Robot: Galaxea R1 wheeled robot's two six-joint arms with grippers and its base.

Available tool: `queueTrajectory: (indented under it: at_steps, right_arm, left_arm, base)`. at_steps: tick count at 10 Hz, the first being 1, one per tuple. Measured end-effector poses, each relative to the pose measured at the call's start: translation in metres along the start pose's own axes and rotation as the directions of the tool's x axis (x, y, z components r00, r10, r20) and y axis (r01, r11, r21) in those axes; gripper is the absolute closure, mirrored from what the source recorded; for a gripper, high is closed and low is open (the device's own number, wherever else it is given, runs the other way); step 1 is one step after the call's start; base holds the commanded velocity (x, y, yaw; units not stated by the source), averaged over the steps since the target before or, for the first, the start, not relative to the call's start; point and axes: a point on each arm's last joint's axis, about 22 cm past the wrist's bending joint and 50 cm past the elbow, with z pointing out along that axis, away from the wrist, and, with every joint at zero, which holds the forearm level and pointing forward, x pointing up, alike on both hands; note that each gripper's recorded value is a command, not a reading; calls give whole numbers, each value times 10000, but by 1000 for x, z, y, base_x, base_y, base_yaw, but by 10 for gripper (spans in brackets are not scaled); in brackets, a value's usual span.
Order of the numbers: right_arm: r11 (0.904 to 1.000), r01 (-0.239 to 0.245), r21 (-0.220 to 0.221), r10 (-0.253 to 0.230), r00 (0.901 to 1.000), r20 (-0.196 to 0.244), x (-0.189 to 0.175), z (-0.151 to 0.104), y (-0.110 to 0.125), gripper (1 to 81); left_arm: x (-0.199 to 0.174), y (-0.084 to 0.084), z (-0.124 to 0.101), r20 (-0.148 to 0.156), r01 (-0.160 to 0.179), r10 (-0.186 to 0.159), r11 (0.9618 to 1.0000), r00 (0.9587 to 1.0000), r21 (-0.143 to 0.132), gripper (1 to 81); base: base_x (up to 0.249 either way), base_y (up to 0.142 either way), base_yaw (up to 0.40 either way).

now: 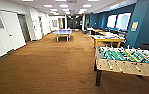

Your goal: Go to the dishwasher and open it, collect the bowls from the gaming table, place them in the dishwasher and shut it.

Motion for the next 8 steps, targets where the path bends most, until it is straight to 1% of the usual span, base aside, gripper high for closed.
queueTrajectory:
  at_steps: [2, 6, 8]
  right_arm:
    - [10000, 34, 54, -34, 10000, -31, 1, 2, -5, 10]
    - [10000, 78, 55, -77, 10000, -62, 2, 2, -5, 10]
    - [9999, 85, 63, -85, 10000, -49, -1, 1, -6, 10]
  left_arm:
    - [0, 0, 0, -2, -4, 4, 10000, 10000, -1, 10]
    - [0, 0, 0, -2, 0, 0, 10000, 10000, 0, 10]
    - [-3, 0, 0, 21, 11, -11, 10000, 10000, -1, 10]
  base:
    - [0, 0, 0]
    - [0, 0, 0]
    - [71, 0, 0]
